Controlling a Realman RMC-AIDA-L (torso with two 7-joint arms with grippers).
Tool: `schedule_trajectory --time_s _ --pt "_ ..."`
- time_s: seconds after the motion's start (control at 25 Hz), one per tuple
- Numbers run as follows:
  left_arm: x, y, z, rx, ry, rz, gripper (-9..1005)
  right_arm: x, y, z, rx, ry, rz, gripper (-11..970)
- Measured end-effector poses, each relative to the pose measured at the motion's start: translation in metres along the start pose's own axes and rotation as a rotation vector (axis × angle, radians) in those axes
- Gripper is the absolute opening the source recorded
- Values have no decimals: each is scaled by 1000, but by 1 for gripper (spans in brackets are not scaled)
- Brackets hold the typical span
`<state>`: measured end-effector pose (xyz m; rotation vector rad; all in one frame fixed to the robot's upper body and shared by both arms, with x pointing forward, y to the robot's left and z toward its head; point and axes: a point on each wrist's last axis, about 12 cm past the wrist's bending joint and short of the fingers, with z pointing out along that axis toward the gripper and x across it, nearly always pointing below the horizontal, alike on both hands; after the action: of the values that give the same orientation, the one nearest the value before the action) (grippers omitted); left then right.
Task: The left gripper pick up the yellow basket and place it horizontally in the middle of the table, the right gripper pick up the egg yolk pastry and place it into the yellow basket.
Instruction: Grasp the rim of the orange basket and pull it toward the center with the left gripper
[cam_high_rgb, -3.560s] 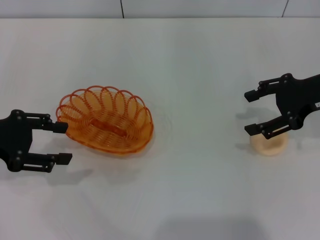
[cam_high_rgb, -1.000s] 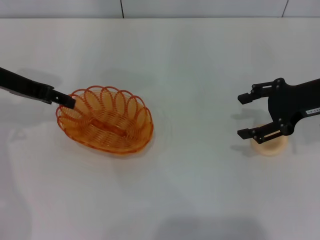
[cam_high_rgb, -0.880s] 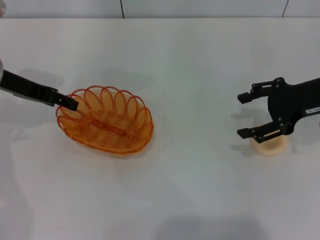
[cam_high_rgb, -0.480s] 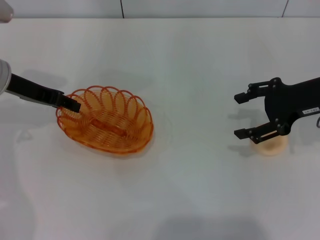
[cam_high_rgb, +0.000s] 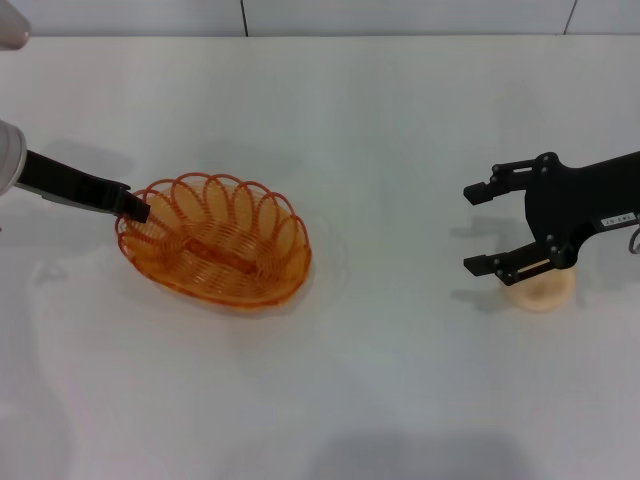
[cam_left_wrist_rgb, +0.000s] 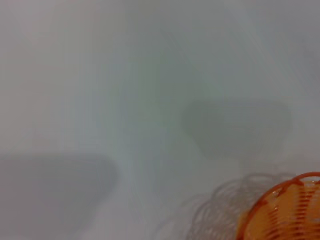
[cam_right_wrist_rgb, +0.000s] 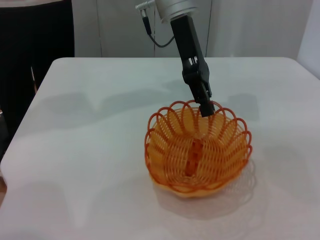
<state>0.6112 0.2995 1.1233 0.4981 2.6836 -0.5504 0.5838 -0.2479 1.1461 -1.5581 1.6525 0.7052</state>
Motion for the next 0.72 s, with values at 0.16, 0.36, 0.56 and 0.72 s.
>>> schedule_trajectory --time_s 0.16,0.36,0.56,0.72 --pt "0 -1 1 5 -2 2 166 -1 0 -2 3 0 -7 841" --pt "-2 -5 0 34 -17 0 67 -1 0 -3 6 1 -8 841" --pt "-4 -11 -2 86 -36 -7 63 0 1 -4 9 1 -7 841" --pt "-5 -24 -7 184 -81 -34 66 0 1 -4 11 0 -16 841"
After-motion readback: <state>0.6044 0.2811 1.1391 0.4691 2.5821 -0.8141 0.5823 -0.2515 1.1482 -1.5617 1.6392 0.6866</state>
